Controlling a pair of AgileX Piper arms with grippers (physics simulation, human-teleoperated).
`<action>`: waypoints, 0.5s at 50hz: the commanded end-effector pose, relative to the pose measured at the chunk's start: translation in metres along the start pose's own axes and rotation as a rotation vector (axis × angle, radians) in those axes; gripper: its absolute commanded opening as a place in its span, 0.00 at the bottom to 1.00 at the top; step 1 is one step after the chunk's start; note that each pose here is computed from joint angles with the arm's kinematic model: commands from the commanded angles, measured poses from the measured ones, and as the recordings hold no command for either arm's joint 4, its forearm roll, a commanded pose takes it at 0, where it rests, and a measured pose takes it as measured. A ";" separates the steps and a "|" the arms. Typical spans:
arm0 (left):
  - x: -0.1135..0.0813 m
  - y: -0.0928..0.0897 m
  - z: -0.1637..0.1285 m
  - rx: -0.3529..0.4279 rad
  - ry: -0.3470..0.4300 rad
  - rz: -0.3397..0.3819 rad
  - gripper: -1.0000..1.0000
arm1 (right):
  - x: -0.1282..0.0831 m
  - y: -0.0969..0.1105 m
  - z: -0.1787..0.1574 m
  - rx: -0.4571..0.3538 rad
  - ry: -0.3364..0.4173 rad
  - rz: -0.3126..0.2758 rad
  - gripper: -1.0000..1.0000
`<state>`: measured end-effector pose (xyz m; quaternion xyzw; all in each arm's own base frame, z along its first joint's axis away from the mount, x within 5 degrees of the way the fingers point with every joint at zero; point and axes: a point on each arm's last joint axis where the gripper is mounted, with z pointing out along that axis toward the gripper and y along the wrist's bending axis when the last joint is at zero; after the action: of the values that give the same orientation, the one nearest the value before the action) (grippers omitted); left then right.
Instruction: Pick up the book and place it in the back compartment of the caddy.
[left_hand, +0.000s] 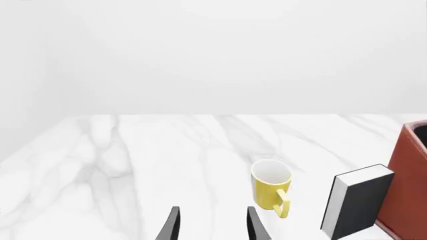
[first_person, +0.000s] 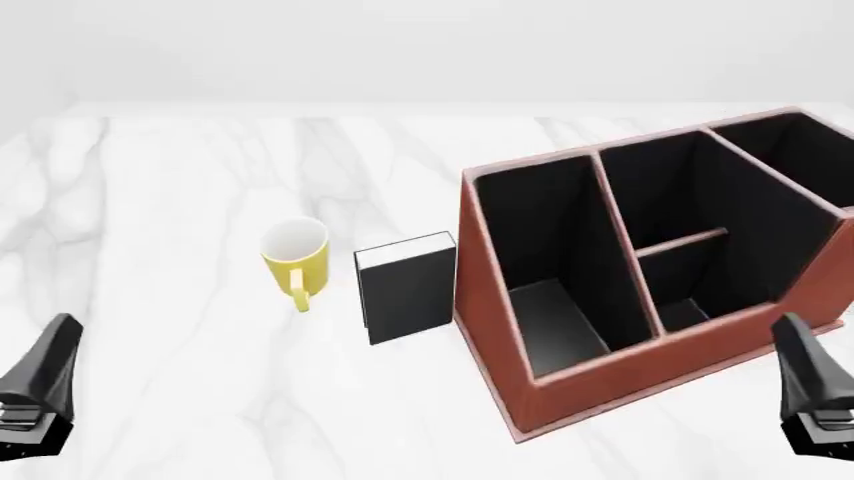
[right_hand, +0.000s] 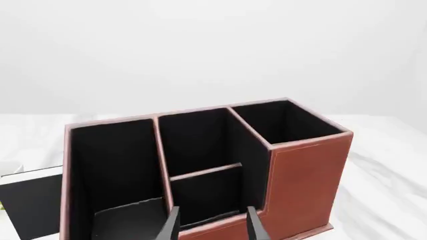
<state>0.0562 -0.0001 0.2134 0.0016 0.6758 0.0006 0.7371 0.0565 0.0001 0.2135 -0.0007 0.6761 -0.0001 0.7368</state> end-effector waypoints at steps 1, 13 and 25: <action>-0.001 0.000 0.000 -0.003 0.000 0.011 1.00 | 0.000 0.000 0.001 0.000 0.005 0.000 1.00; -0.072 -0.004 0.001 0.087 -0.047 0.102 1.00 | -0.001 0.000 0.002 0.003 0.005 0.005 1.00; -0.150 -0.027 0.052 0.281 -0.035 0.242 1.00 | -0.001 0.000 0.001 -0.001 0.003 0.005 1.00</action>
<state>0.0655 -0.0098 0.3072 0.1012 0.6606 0.0030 0.7439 0.0579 0.0000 0.2142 0.0011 0.6776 0.0010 0.7354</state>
